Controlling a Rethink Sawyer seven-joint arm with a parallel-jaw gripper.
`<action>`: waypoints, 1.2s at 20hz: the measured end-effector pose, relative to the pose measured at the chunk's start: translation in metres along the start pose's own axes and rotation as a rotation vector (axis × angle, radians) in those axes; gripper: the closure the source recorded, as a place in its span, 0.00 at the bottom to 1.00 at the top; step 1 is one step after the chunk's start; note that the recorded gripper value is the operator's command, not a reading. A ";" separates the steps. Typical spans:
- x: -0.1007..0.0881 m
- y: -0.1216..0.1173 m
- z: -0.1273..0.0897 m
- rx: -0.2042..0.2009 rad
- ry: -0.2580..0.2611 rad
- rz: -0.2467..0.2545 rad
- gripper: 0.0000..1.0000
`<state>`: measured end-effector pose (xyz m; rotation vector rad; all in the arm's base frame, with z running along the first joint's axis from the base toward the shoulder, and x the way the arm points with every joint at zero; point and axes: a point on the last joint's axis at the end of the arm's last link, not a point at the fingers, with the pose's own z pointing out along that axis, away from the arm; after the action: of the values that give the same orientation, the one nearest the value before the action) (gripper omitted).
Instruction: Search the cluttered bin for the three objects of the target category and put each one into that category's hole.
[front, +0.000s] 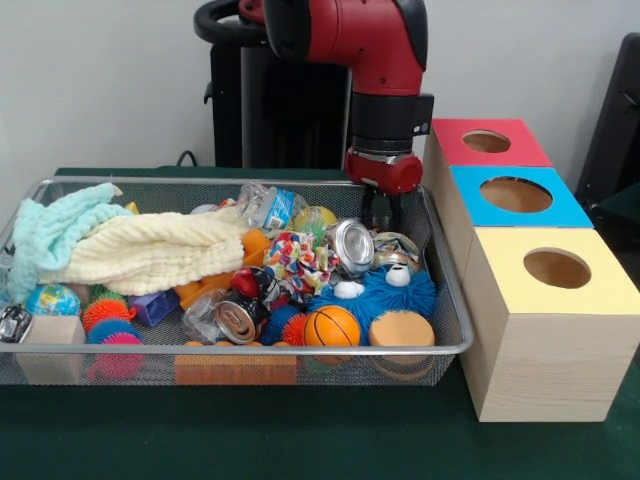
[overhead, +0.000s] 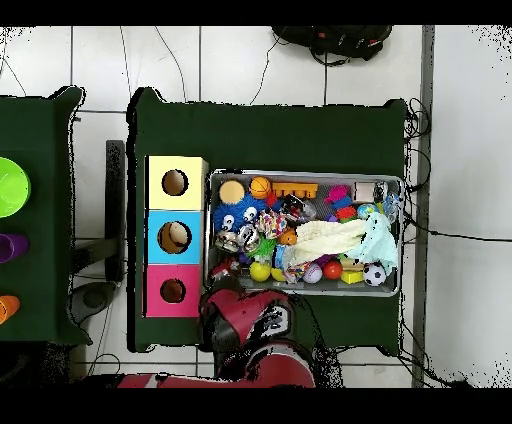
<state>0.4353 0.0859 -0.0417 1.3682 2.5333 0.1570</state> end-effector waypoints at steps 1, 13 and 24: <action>0.000 -0.001 0.000 0.003 -0.009 -0.011 0.00; 0.003 -0.015 -0.001 0.001 -0.084 -0.134 1.00; -0.008 -0.024 0.000 0.005 -0.086 -0.141 1.00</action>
<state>0.4203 0.0663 -0.0450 1.1669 2.5481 0.0628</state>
